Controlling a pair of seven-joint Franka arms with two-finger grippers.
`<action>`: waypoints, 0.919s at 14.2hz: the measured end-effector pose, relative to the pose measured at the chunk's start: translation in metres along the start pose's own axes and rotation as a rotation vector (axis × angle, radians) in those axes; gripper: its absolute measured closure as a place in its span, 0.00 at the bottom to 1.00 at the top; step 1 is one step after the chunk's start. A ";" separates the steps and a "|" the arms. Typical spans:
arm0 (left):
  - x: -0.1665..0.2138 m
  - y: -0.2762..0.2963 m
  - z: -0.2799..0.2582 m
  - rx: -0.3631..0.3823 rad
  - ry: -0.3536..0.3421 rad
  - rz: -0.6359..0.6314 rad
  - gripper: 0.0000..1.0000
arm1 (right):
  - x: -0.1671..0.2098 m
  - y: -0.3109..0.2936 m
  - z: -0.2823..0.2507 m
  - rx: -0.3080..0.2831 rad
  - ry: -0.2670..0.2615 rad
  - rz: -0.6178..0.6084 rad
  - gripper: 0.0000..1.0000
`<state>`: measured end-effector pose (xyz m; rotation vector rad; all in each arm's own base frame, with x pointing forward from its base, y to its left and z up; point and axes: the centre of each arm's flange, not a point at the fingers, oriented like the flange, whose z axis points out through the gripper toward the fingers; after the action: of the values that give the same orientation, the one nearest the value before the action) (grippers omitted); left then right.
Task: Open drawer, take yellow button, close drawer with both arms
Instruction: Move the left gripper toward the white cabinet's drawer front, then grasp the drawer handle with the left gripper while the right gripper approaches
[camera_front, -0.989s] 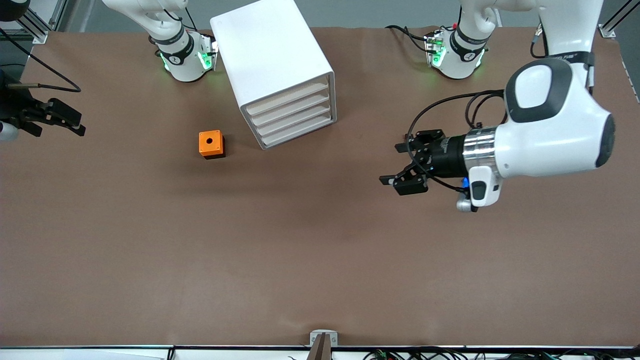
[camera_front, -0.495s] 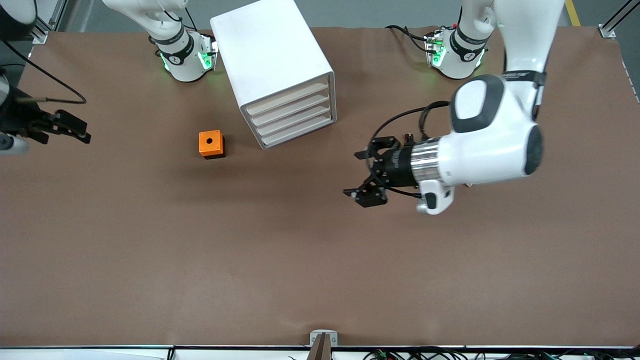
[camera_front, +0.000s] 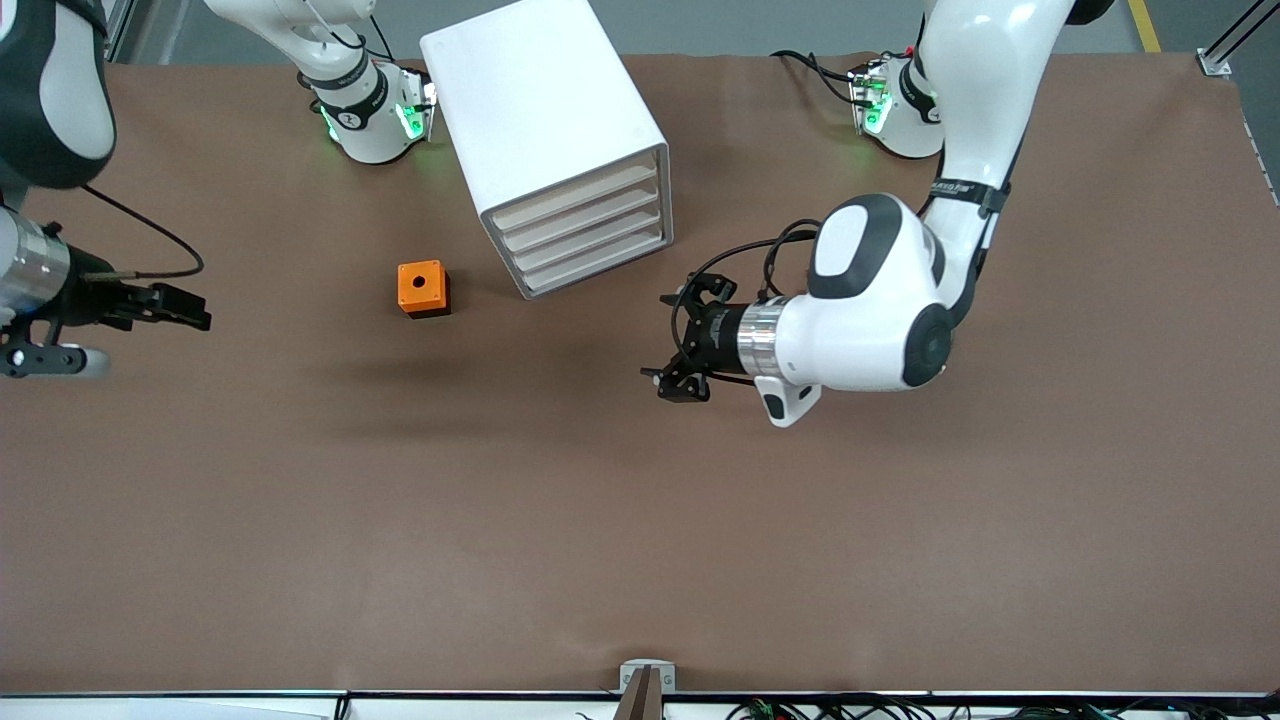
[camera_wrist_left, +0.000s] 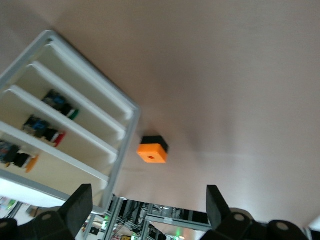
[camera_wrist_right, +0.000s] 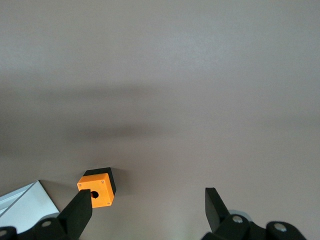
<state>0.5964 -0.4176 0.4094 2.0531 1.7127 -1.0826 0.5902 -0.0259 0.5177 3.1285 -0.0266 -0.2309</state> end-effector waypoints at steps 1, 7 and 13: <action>0.001 -0.003 0.009 0.040 0.007 -0.033 0.00 | 0.002 0.000 0.003 -0.007 -0.006 -0.001 0.00; 0.045 -0.017 0.087 0.407 0.058 -0.396 0.00 | -0.005 -0.087 0.004 0.008 -0.043 0.279 0.00; 0.084 -0.021 0.132 0.712 -0.006 -0.714 0.02 | -0.016 -0.157 0.003 0.107 -0.086 0.583 0.00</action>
<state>0.5303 -0.4318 0.2673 1.7366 2.3800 -2.1648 0.5769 0.1310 0.5165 3.0345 -0.9553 -0.3571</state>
